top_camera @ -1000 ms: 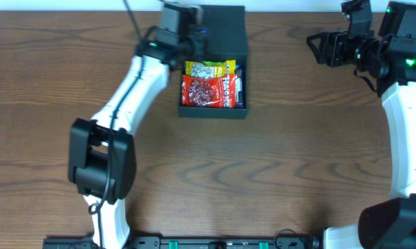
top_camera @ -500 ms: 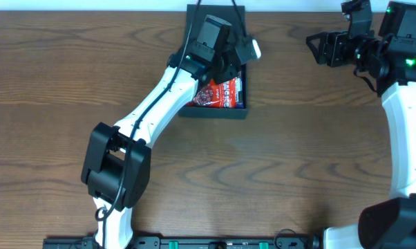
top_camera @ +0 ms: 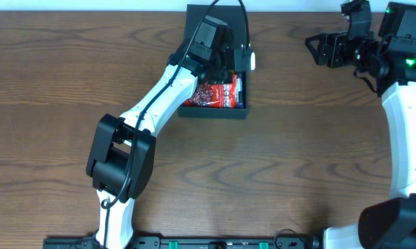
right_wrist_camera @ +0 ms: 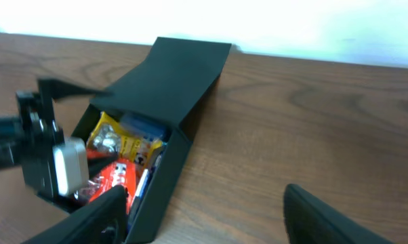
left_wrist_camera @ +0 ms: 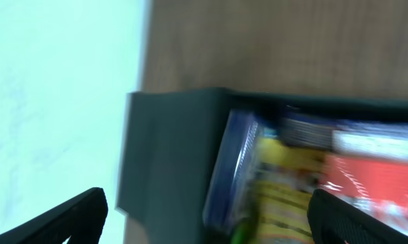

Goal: Pack container

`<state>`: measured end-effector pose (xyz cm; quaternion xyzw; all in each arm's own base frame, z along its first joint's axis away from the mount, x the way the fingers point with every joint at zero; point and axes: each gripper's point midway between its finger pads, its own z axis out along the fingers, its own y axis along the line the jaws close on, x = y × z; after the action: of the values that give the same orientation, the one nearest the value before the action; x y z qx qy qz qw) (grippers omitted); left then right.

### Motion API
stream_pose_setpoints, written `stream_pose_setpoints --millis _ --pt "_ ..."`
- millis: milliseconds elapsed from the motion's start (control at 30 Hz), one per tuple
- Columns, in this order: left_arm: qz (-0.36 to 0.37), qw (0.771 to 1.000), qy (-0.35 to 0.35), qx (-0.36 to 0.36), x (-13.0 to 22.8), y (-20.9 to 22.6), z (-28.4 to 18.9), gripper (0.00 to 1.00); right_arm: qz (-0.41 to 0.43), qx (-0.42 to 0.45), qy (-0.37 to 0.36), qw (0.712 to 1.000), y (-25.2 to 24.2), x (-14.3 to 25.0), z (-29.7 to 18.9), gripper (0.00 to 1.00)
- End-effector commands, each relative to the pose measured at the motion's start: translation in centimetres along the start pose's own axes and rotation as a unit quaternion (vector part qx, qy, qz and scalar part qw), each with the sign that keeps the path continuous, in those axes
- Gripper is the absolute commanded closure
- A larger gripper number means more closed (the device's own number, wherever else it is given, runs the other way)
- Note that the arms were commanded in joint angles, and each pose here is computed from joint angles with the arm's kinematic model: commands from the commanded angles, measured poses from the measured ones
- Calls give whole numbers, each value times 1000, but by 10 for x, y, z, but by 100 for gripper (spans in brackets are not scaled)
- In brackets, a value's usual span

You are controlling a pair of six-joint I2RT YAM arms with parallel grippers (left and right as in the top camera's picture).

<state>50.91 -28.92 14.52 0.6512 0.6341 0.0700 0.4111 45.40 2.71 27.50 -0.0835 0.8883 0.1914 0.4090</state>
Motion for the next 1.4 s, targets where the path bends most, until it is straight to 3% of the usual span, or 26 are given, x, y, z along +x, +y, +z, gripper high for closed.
stream_pose_setpoints --millis 0,267,367,400,467,533,567,600,733,867,1033,1367 --pt "-106 992 32 -57 14 25 0 5 3 2 -4 1000 -1 -2 -5 24" --pt "-290 947 -4 -135 22 81 -46 5 7 1 3 1000 -1 2 -4 19" --pt "-345 927 -19 -145 36 99 -63 3 7 0 5 1000 -1 4 -3 28" --pt "-358 923 -27 -141 39 102 -68 8 7 -1 5 1000 0 5 -2 36" --pt "-382 913 -38 -135 47 107 -74 34 3 -5 4 1000 3 4 1 49" --pt "-417 898 -35 -140 65 114 -81 92 -9 -14 0 1000 12 4 8 82" --pt "-421 895 -31 -142 71 115 -82 94 -14 -17 -2 1000 16 3 10 94" --pt "-423 894 -28 -144 76 117 -83 94 -19 -22 -3 1000 21 3 13 99" --pt "-445 881 -19 -162 101 127 -91 94 -46 -62 1 997 54 4 46 98" --pt "-553 815 -29 -170 138 137 -103 94 -28 -125 14 992 87 15 95 98" --pt "-608 778 -46 -153 164 140 -114 94 5 -156 38 987 101 38 148 99" --pt "-629 765 -9 -138 184 124 -115 94 28 -218 60 974 126 73 207 99"
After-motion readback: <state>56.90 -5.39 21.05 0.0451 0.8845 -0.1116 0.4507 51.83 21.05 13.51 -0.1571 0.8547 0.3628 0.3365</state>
